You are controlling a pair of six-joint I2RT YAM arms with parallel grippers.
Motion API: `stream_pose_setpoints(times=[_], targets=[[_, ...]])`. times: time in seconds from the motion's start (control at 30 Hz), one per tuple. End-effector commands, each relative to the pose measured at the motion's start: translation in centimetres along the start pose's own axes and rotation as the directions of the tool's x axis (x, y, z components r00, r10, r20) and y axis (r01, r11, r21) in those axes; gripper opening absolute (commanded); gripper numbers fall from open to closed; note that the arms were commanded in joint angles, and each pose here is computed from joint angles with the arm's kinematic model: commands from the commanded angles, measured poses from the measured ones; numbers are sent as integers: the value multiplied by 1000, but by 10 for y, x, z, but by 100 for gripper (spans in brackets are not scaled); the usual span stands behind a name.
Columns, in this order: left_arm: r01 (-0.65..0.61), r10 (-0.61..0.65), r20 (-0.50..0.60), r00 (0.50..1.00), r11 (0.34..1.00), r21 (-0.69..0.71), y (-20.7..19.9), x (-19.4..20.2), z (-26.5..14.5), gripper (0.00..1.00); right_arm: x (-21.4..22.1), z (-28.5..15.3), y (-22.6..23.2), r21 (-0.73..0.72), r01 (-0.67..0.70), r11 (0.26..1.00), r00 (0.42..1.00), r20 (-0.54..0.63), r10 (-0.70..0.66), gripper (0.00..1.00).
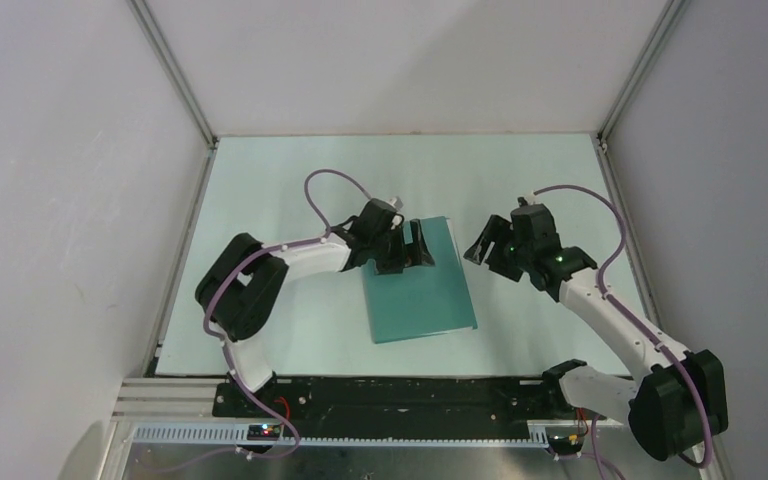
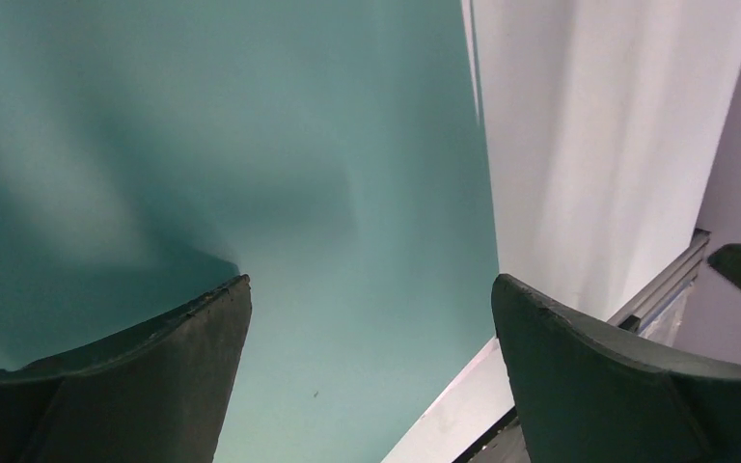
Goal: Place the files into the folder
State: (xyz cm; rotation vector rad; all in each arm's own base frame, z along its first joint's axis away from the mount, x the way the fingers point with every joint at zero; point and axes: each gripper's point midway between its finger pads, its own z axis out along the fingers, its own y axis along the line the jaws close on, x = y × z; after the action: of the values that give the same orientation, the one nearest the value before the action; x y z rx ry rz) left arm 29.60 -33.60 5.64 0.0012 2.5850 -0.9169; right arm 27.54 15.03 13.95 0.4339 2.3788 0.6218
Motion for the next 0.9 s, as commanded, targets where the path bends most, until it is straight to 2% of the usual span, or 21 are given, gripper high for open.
stream_pose_setpoints(times=[0.0,0.07,0.13,0.17,0.23,0.3,0.53,0.73,0.87], targets=[[-47,39,73,997,993,112,-25,-29,-11,100,1,7,4,-4,30,1000,1000,6,-30,71],[-66,58,96,994,995,75,-24,-38,-25,100,-1,6,9,-27,31,999,999,13,-31,73],[-112,109,141,984,994,17,-28,-53,-49,100,-3,4,13,-38,37,999,999,16,-36,80],[-142,141,156,978,990,-8,-32,-59,-68,100,-5,2,16,-47,39,998,999,20,-38,87],[-175,185,215,959,982,-66,-35,-72,-101,100,-9,-2,22,-64,47,997,999,30,-45,95],[-184,211,278,937,976,-119,-33,-81,-133,100,-13,-9,27,-84,52,995,997,52,-48,98],[-140,208,453,867,974,-180,-10,-84,-217,100,-29,-28,38,-126,71,989,988,146,-53,99],[-153,247,510,824,963,-221,4,-79,-248,100,-40,-36,38,-107,80,991,975,215,-55,99],[-160,257,494,830,960,-231,7,-76,-250,100,-40,-35,41,-119,71,990,976,216,-44,99]])
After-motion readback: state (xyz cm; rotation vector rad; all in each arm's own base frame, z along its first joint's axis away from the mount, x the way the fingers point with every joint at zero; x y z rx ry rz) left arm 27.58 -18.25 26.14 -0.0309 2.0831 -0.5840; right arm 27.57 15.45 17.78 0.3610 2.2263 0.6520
